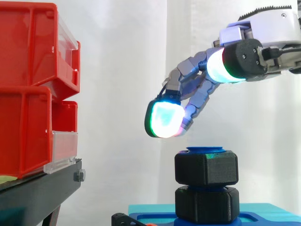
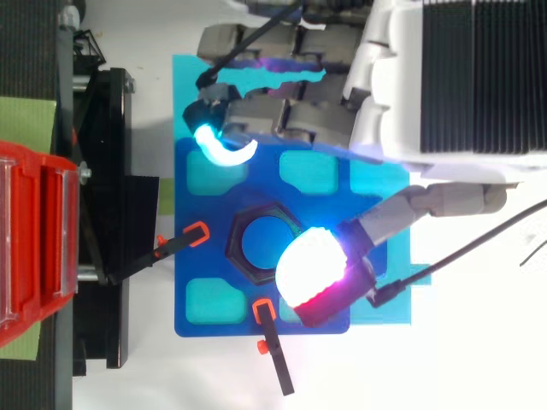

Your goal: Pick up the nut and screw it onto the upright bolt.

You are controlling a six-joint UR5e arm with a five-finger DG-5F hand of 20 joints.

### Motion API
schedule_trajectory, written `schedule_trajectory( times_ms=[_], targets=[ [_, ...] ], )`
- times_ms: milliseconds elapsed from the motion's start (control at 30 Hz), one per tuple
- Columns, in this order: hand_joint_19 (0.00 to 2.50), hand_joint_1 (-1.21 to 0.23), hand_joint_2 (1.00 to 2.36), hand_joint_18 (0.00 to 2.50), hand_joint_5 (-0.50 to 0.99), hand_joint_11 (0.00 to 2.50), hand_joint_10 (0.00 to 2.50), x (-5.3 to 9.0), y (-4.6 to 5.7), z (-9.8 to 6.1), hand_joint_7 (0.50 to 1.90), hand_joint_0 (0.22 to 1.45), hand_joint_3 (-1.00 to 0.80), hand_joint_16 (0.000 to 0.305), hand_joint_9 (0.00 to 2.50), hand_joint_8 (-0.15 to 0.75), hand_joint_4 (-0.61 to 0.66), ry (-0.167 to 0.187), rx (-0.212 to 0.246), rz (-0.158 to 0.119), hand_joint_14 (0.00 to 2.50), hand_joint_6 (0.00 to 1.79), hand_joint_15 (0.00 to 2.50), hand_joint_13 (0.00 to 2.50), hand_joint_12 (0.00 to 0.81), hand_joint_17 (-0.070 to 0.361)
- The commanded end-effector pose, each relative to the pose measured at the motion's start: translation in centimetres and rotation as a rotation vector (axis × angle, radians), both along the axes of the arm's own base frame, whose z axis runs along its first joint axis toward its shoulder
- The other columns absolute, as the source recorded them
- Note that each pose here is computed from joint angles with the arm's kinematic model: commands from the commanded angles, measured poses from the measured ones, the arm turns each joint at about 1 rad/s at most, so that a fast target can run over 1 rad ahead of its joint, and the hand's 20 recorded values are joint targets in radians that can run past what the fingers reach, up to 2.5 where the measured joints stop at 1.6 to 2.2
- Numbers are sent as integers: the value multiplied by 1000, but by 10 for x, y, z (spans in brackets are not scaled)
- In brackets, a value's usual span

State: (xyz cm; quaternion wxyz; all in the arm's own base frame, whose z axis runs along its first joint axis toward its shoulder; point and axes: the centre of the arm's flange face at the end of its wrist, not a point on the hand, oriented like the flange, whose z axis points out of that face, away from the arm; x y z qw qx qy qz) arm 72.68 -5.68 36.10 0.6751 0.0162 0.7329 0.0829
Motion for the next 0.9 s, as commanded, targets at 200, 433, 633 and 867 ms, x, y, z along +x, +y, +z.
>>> schedule_trajectory(
  times_ms=[200, 433, 633, 867],
  targets=[
    [0, -104, 1000, 0, -129, 0, 0, 5, 24, -14, 694, 489, -500, 33, 618, 222, 202, -62, 10, 26, 0, 502, 0, 150, 291, 74],
    [0, -105, 1000, 0, -130, 0, 0, 1, 36, -31, 695, 488, -500, 33, 606, 224, 203, -37, 9, 25, 0, 502, 0, 138, 291, 75],
    [0, -101, 1000, 0, -135, 0, 0, 1, 37, -39, 692, 488, -500, 34, 568, 219, 195, -56, 25, 19, 0, 502, 0, 112, 296, 77],
    [0, -73, 1000, 0, -149, 0, 0, 2, 37, -42, 683, 483, -500, 37, 495, 218, 182, -72, 28, 19, 0, 502, 0, 71, 306, 83]
  ],
)
